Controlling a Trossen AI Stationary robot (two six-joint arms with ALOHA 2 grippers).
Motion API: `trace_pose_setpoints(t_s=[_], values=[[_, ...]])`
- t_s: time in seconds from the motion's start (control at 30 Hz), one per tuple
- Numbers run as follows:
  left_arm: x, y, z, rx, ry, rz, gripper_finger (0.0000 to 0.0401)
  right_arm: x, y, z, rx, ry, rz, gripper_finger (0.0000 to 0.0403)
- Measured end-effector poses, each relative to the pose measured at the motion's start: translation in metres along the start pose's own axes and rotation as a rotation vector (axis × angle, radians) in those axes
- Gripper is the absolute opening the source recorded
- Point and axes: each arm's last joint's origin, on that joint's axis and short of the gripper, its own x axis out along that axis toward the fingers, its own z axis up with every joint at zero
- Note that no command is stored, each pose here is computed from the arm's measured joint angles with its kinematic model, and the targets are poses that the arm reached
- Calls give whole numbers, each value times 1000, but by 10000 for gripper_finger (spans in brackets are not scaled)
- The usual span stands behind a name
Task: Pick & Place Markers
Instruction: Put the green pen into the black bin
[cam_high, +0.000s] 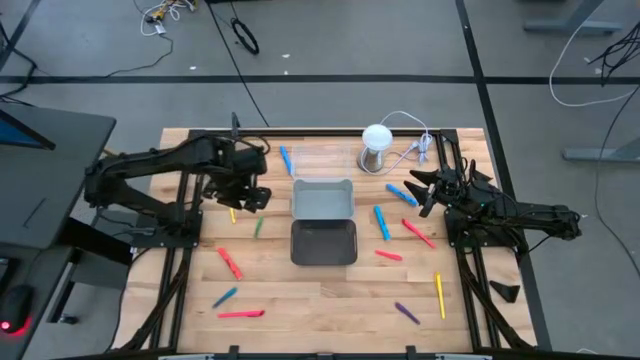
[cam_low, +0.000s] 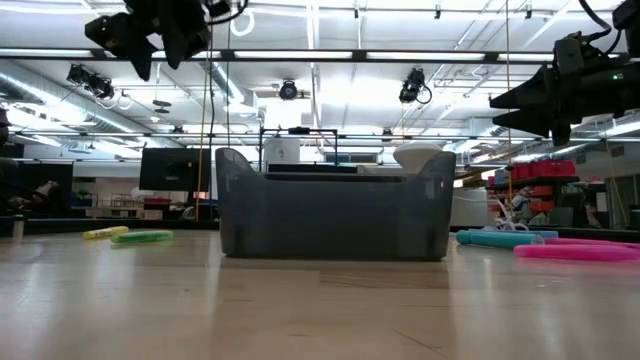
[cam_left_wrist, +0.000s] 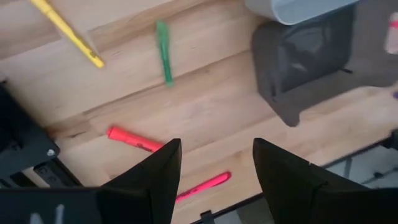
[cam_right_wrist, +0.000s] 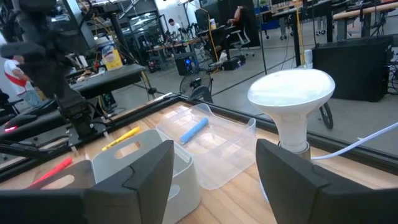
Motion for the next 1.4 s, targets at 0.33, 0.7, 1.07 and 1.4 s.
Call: trace_pose_setpoints(t_s=[0.33, 0.7, 1.07, 1.4], values=[[22, -8, 11, -91, -25, 131, 206, 0, 0, 0, 0, 0, 0, 231], [23, -9, 4, -116, -53, 176, 206, 0, 0, 0, 0, 0, 0, 231], [31, -11, -2, -155, -103, 189, 206, 0, 0, 0, 0, 0, 0, 231], [70, -4, -3, -154, -45, 178, 206, 0, 0, 0, 0, 0, 0, 231]])
